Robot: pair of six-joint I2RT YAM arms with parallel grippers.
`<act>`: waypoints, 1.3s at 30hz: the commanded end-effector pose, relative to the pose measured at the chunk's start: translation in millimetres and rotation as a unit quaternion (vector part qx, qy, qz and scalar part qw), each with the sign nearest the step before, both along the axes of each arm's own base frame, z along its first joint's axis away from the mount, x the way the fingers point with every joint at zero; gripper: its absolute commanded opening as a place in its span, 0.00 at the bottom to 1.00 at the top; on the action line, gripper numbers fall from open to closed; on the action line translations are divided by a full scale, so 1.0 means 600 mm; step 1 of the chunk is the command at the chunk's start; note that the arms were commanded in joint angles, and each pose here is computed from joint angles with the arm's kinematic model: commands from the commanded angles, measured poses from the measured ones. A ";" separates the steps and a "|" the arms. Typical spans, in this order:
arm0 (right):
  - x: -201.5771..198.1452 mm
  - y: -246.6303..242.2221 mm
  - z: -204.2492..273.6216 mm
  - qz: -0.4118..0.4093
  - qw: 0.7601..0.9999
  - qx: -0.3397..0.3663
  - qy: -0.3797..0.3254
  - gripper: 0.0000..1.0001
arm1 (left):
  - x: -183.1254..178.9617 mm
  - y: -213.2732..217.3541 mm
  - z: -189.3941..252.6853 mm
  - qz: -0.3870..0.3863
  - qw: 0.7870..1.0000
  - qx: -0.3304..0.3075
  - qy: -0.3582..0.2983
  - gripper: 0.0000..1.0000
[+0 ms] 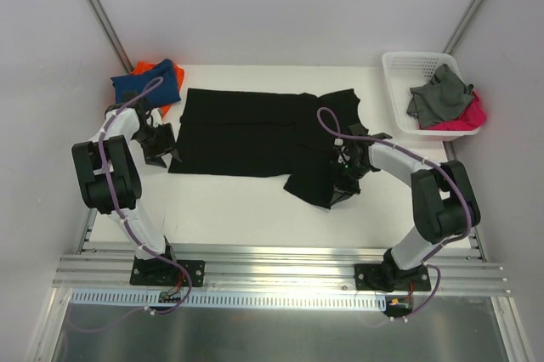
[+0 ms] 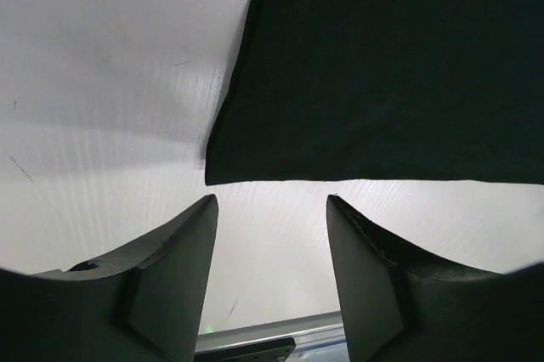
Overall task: Fold and stack the t-shirts
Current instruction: Fold the tshirt
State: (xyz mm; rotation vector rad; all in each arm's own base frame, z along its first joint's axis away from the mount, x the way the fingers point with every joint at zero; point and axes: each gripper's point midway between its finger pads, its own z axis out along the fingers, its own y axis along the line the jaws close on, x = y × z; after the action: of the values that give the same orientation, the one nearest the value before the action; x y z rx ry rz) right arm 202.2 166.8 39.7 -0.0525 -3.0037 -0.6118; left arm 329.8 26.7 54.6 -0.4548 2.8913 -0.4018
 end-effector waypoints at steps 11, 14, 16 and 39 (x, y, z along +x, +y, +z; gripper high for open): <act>0.004 -0.006 0.016 0.014 1.000 -0.007 -0.026 0.02 | -0.010 0.000 -0.019 0.033 0.998 -0.039 0.038 0.55; 0.010 -0.003 0.015 0.012 1.000 -0.006 -0.027 0.02 | -0.016 0.012 -0.022 0.044 0.997 -0.038 0.043 0.54; 0.014 0.000 0.016 0.011 1.000 -0.004 -0.028 0.02 | -0.018 0.020 -0.024 0.053 0.997 -0.038 0.047 0.54; 0.038 -0.005 0.028 0.013 0.998 -0.007 -0.056 0.01 | -0.010 0.009 -0.031 0.066 0.994 -0.071 0.056 0.00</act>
State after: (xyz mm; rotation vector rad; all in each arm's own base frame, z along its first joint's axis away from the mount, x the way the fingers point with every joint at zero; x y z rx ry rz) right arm 217.2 166.4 43.3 -0.0087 -3.0540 -0.5981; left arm 319.9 35.2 22.9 -0.7028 2.9481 -0.5440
